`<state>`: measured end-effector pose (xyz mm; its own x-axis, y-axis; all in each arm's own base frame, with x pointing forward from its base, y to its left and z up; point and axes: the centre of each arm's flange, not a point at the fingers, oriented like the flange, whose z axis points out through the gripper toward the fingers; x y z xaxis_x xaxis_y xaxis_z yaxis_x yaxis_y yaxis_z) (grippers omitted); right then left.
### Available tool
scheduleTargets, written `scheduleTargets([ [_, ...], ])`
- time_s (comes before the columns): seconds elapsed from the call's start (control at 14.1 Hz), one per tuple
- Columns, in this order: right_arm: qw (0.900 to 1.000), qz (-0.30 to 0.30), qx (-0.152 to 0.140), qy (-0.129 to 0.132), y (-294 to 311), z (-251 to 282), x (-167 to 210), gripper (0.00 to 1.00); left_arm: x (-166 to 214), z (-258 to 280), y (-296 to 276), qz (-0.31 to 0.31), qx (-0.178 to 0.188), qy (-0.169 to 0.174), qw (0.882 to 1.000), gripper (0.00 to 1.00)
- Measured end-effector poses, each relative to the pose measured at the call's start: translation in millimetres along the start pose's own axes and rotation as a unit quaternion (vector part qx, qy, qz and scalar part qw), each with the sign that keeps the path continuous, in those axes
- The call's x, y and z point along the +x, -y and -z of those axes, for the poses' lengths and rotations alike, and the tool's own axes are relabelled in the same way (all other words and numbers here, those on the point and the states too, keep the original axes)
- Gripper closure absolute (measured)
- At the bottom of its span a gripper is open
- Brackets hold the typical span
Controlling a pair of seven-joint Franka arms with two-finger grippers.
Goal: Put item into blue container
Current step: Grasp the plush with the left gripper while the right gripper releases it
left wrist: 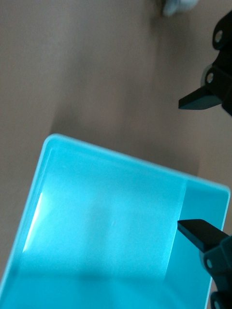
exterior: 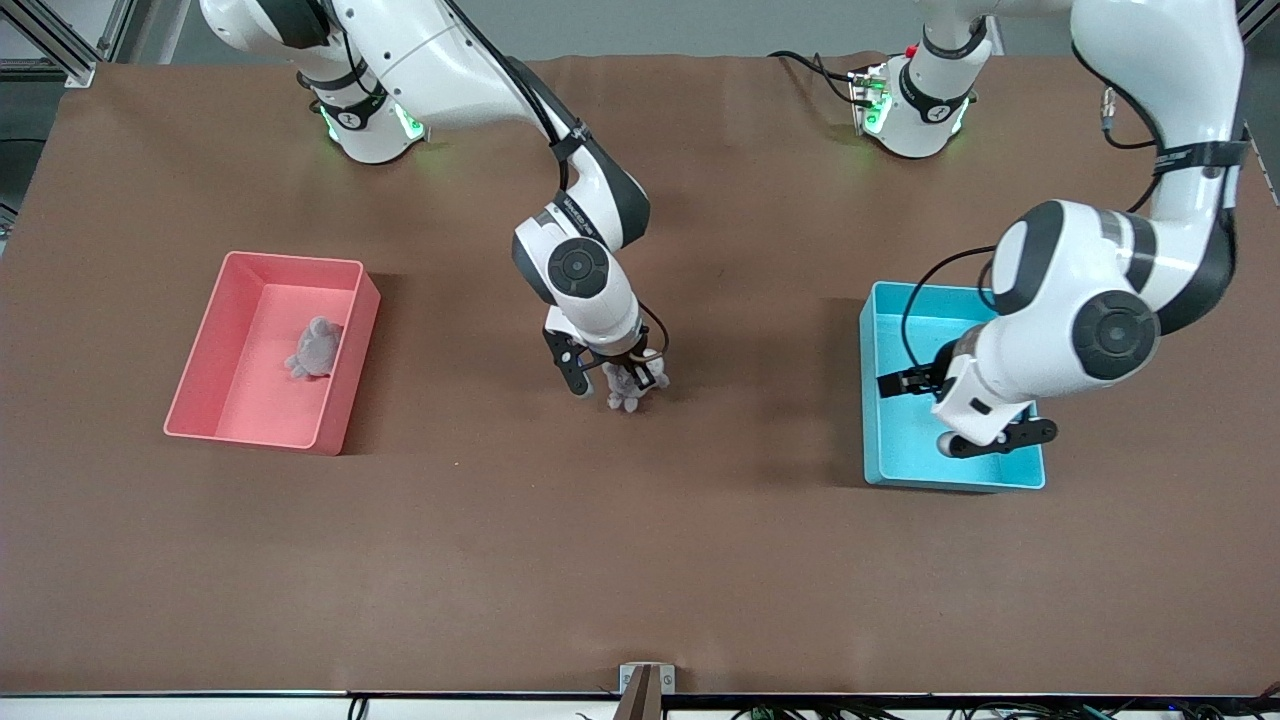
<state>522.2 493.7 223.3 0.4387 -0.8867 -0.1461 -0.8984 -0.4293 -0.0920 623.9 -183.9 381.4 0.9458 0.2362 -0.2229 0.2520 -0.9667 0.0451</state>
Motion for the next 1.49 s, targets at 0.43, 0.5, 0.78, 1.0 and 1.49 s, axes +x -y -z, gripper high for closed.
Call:
scheduleTargets([
  [0.43, 1.000, -0.006, 0.003, -0.004, 1, -9, -1, 0.40, -18, -31, -55, 0.084, -0.045, 0.025, 0.995, 0.00],
  [0.5, 1.000, -0.007, 0.006, -0.005, 3, -6, 2, 0.27, -24, -35, -67, 0.094, -0.046, 0.022, 0.994, 0.00],
  [0.78, 1.000, -0.005, -0.010, -0.009, 24, 23, 25, 0.00, -49, -55, -119, 0.144, -0.063, 0.009, 0.988, 0.00],
  [1.0, 0.997, 0.052, -0.053, -0.005, 36, 76, 76, 0.00, -68, -78, -159, 0.187, -0.092, 0.009, 0.978, 0.00],
  [1.49, 0.973, 0.204, -0.104, 0.027, -19, 198, 268, 0.00, -111, -150, -238, 0.297, -0.134, 0.023, 0.945, 0.01],
])
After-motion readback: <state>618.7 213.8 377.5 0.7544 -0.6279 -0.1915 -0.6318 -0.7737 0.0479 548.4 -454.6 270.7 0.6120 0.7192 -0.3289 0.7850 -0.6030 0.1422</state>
